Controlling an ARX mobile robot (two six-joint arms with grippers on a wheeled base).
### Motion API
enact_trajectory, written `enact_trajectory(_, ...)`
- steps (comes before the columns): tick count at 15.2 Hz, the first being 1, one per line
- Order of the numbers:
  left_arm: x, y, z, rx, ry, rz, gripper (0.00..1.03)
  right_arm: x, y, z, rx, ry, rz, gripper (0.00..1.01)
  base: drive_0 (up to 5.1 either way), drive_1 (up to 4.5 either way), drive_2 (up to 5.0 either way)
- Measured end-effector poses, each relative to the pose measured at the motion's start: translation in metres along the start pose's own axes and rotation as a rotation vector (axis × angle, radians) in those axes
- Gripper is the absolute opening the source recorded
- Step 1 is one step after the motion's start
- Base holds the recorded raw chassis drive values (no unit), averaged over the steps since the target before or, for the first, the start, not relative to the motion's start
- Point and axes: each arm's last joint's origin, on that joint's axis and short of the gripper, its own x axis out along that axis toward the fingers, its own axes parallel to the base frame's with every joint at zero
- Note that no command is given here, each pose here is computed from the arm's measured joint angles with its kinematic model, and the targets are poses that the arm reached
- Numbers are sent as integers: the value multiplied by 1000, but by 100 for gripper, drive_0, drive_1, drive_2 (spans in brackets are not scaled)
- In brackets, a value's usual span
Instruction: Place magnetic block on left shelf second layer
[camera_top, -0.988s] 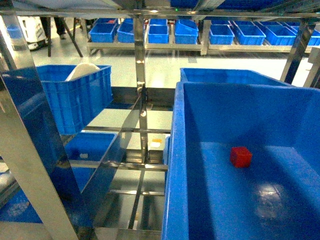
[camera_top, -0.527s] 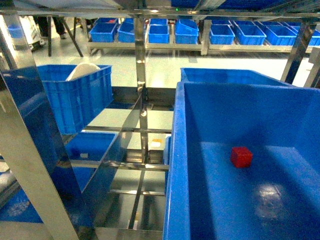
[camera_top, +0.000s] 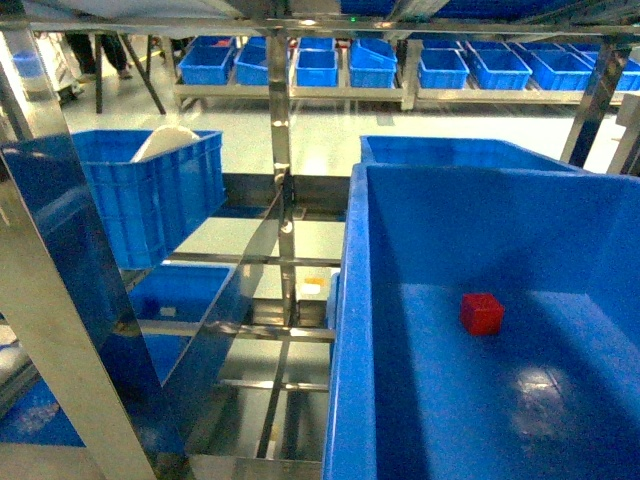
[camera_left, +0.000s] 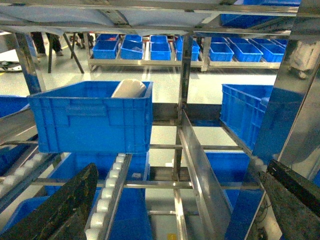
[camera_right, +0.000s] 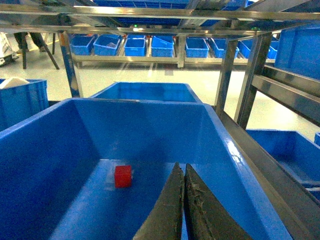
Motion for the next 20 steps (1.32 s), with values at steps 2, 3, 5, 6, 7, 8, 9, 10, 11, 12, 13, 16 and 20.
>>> enact_trajectory(2,0,0,0,0,0,0,98,-1,0,-1,0,0,0,2,0,0,0)
enact_trajectory(3,0,0,0,0,0,0,98,-2,0,-1,0,-2,0,2,0,0,0)
enact_trajectory(5,0,0,0,0,0,0,98,-4,0,-3,0,-3,0,2,0,0,0)
enact_trajectory(6,0,0,0,0,0,0,98,-6,0,-6,0,-27,0,2,0,0,0)
enact_trajectory(7,0,0,0,0,0,0,98,-10,0,-7,1,-23,0,2,0,0,0)
enact_trajectory(8,0,0,0,0,0,0,98,-14,0,-8,1,-19,0,2,0,0,0)
enact_trajectory(9,0,0,0,0,0,0,98,-15,0,-8,1,-18,0,2,0,0,0)
enact_trajectory(10,0,0,0,0,0,0,98,-16,0,-8,1,-19,0,2,0,0,0)
enact_trajectory(11,0,0,0,0,0,0,98,-17,0,-9,1,-10,0,2,0,0,0)
enact_trajectory(12,0,0,0,0,0,1,98,-25,0,-15,0,35,1,2,0,0,0)
enact_trajectory(13,0,0,0,0,0,0,98,-28,0,-9,0,-30,2,2,0,0,0)
enact_trajectory(16,0,0,0,0,-1,1,98,-27,0,-11,-1,-11,0,14,0,0,0)
enact_trajectory(20,0,0,0,0,-1,0,98,-27,0,-12,-1,-10,0,63,0,0,0)
